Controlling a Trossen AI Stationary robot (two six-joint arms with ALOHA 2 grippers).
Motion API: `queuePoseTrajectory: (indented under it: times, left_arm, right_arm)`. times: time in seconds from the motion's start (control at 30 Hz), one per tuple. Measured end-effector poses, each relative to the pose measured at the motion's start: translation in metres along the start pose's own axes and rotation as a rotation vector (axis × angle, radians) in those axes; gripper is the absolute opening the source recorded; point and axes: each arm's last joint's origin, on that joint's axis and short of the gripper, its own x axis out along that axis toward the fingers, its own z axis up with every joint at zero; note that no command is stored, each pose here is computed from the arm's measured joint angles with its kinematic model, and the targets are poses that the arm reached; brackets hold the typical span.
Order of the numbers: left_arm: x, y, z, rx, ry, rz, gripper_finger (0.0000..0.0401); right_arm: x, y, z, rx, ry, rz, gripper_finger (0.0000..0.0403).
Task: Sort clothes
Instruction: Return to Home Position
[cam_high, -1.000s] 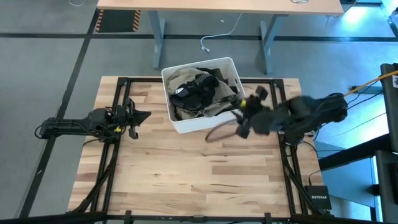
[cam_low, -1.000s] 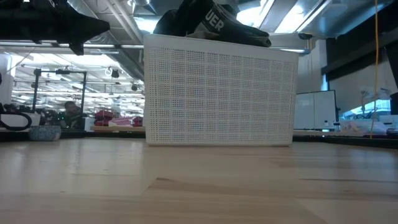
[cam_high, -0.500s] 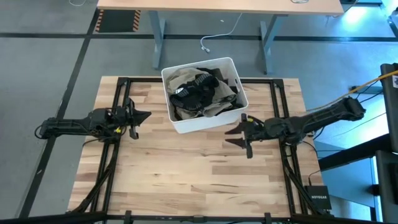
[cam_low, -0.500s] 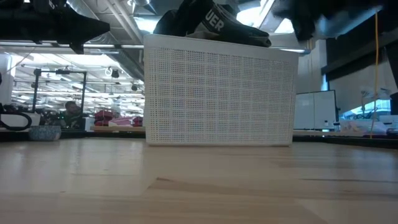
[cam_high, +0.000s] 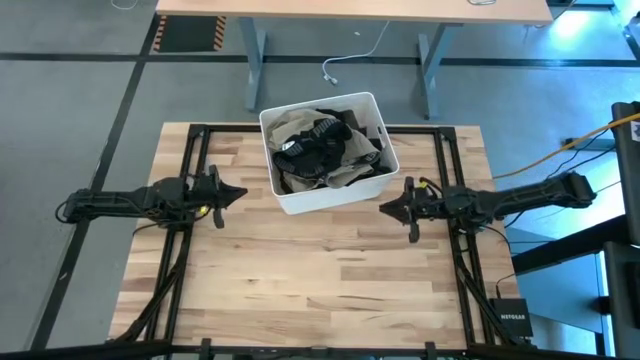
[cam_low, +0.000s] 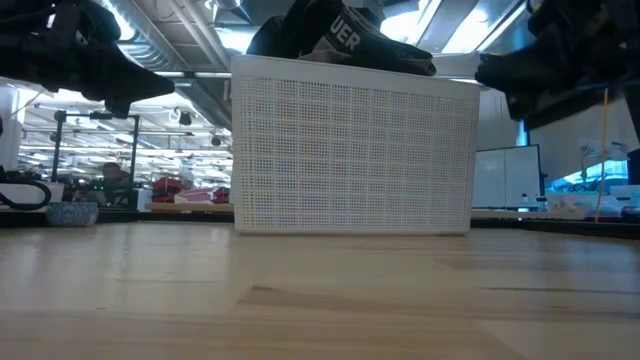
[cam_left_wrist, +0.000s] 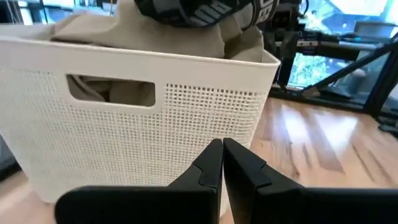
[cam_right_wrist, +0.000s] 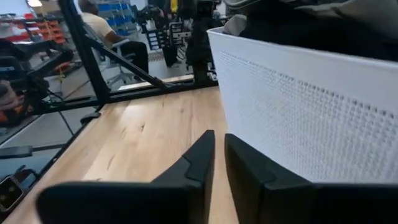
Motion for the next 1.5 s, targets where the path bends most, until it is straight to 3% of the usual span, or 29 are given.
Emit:
queuePoseTrajectory:
  times: [0.17, 0.27, 0.5, 0.67, 0.8, 0.93, 1.23, 1.5]
  left_arm:
    - [0.0, 0.0, 0.0, -0.025, 0.0, -0.001, 0.0008]
    - [0.0, 0.0, -0.003, 0.004, 0.028, 0.002, 0.0008]
    - [0.0, 0.0, -0.003, 0.034, 0.032, 0.002, 0.0008]
    - [0.0, 0.0, -0.003, 0.039, 0.031, -0.001, 0.0008]
    - [-0.002, -0.003, -0.002, 0.041, 0.026, -0.127, 0.0008]
    - [-0.005, -0.006, 0.001, 0.031, -0.009, -0.238, 0.0008]
    - [-0.002, -0.003, -0.02, -0.055, -0.066, -0.213, 0.0008]
    - [-0.002, -0.002, -0.02, -0.067, -0.1, -0.162, 0.0008]
  right_arm:
    - [-0.012, -0.003, -0.014, 0.007, -0.031, 0.014, 0.0021]
    - [-0.016, -0.007, -0.025, 0.007, -0.038, -0.036, 0.0007]
    - [-0.021, -0.009, -0.029, -0.016, -0.063, -0.06, 0.0028]
    - [-0.022, -0.01, -0.036, -0.021, 0.011, -0.054, 0.003]
    - [-0.025, -0.006, -0.032, -0.012, -0.011, 0.055, 0.0017]
    - [-0.031, -0.007, -0.032, -0.041, -0.024, 0.042, 0.0008]
    - [-0.046, -0.008, -0.026, -0.062, -0.136, 0.032, 0.0021]
    - [-0.045, -0.008, -0.028, -0.064, -0.109, 0.039, 0.0015]
